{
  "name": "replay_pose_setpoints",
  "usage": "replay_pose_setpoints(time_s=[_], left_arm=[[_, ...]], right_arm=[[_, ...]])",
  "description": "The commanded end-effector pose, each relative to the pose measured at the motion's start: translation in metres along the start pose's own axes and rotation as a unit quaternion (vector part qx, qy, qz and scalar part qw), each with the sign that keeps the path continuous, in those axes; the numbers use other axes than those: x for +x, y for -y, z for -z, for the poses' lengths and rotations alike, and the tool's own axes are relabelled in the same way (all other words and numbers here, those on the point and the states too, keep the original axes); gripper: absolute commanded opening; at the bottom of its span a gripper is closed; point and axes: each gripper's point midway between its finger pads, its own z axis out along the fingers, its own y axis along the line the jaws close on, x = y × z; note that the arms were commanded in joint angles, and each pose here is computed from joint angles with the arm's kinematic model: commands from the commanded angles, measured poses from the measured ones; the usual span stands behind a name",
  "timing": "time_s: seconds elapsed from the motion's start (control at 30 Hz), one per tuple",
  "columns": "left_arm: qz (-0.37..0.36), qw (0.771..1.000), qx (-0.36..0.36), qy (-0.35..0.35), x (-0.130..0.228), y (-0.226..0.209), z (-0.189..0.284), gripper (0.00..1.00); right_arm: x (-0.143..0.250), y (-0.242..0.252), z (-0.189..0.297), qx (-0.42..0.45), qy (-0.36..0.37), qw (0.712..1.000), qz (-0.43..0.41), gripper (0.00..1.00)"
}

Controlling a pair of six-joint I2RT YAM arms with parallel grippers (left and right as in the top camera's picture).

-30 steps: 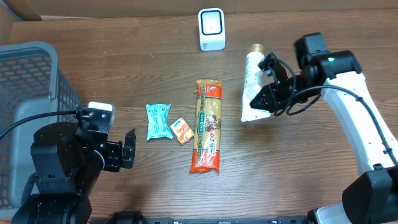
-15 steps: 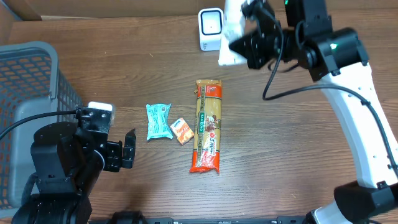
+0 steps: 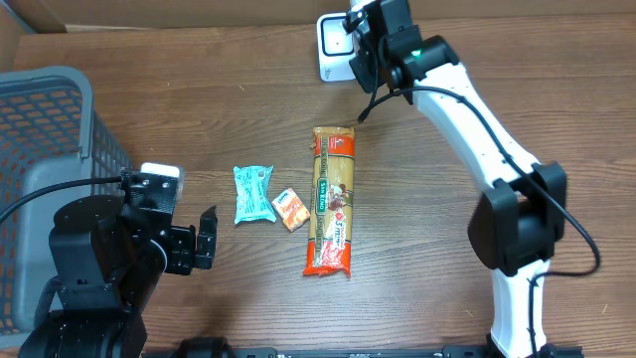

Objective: Scan the item barcode

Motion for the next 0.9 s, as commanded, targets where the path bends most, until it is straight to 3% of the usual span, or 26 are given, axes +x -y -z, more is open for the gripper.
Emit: replay_pose_setpoints(time_s=[0.0, 0.13, 0.33, 0.5, 0.87], left_arm=[[-0.01, 1.0, -0.006, 0.002, -0.001, -0.003, 0.001, 1.0], [-0.01, 1.0, -0.006, 0.002, -0.001, -0.003, 0.001, 1.0], [-0.01, 1.0, -0.006, 0.002, -0.001, -0.003, 0.001, 1.0], [-0.01, 1.0, -0.006, 0.002, -0.001, -0.003, 0.001, 1.0], [-0.01, 1.0, -0.006, 0.002, -0.001, -0.003, 0.001, 1.0]], right_arm=[[-0.019, 0.036, 0.012, 0.11, 0.015, 0.991, 0.077, 0.04], [-0.013, 0.056, -0.006, 0.21, -0.015, 0.971, 0.115, 0.03], [0.0, 0.037, -0.031, 0.225, -0.047, 0.96, 0.161, 0.04], [0.005, 0.045, -0.039, 0.297, -0.065, 0.939, 0.158, 0.04], [0.016, 0.036, -0.049, 0.287, -0.081, 0.939, 0.172, 0.04]])
